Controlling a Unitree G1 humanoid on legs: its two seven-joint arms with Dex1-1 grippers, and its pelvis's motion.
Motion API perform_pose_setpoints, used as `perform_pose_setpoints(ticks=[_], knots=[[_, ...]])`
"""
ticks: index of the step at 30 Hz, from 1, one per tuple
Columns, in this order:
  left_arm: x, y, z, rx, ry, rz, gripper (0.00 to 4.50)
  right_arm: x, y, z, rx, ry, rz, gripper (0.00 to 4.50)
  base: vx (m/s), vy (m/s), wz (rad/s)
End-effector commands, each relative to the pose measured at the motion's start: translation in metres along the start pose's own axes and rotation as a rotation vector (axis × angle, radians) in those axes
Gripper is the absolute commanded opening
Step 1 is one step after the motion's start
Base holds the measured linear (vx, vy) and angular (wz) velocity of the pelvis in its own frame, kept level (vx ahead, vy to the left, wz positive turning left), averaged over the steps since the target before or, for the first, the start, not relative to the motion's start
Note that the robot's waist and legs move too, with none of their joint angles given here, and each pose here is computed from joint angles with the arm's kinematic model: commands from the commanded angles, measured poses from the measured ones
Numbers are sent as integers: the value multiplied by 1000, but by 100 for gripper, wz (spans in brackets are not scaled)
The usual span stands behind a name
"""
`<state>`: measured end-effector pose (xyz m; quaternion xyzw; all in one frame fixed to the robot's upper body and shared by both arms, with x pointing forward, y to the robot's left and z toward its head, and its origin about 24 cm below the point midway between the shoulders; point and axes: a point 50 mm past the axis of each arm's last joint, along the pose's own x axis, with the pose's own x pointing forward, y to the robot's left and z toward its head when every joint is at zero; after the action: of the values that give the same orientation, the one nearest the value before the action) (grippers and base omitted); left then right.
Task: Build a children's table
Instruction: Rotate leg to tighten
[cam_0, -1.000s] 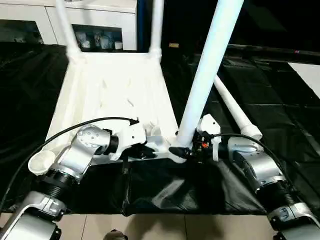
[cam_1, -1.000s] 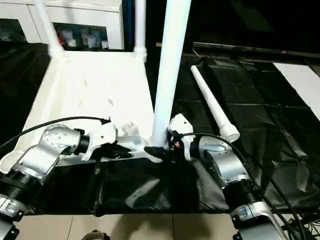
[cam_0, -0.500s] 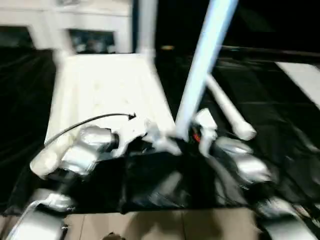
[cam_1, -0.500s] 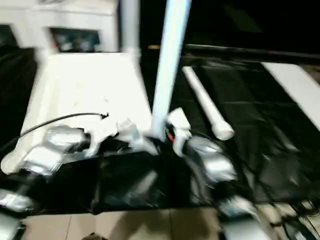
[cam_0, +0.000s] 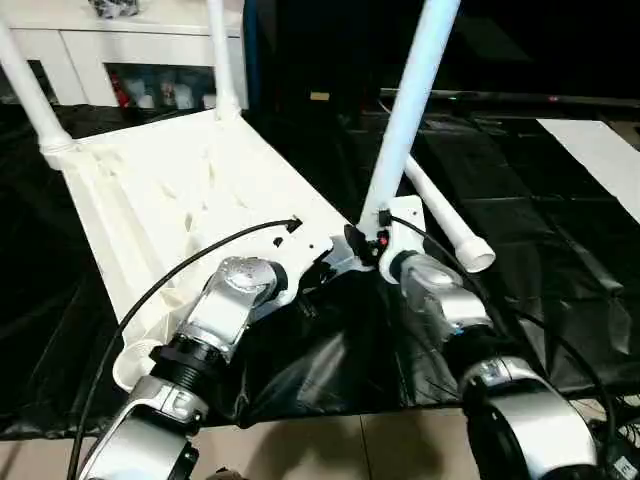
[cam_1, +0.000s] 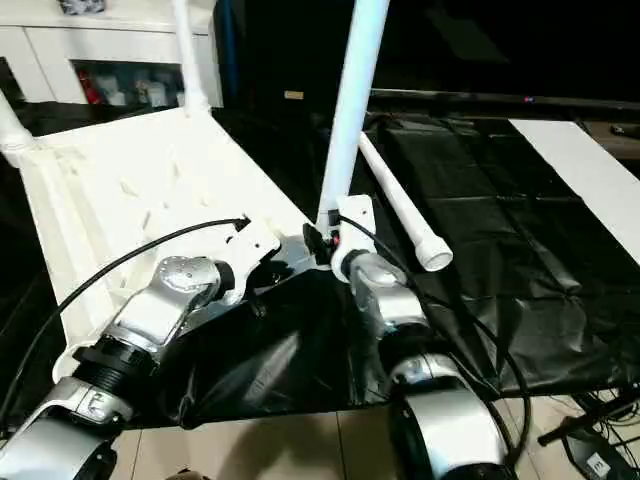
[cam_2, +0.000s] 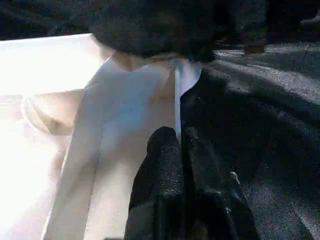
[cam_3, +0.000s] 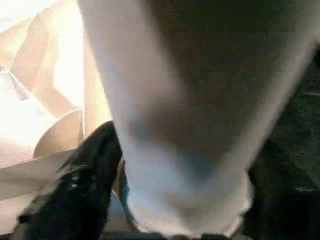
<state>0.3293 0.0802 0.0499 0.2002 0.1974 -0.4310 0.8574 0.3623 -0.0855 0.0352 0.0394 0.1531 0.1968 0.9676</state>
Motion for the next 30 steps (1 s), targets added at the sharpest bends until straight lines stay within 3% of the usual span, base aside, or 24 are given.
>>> perform_pose_setpoints(ticks=[1, 8, 9, 14, 16, 20, 30], knots=[[4, -12, 9, 63, -70, -112, 0, 3, 15, -4, -32, 20, 101, 380, 0, 0, 0], [-18, -1, -3, 155, -91, -248, 0, -14, 9, 4, -182, -26, 368, 388, 0, 0, 0], [-25, 2, -9, 189, -76, -287, 0, -24, 5, 1, -237, -20, 487, 388, 0, 0, 0], [-38, 4, -12, 195, -82, -365, 0, -44, 0, -3, -296, 8, 670, 388, 0, 0, 0], [-47, 3, -15, 202, -87, -455, 0, -61, -4, -9, -366, 69, 827, 388, 0, 0, 0], [-51, 1, -17, 214, -82, -496, 0, -66, -4, -9, -387, 97, 887, 388, 0, 0, 0], [-55, 6, -19, 232, -64, -550, 0, -71, -2, -8, -379, 135, 955, 292, 0, 0, 0]])
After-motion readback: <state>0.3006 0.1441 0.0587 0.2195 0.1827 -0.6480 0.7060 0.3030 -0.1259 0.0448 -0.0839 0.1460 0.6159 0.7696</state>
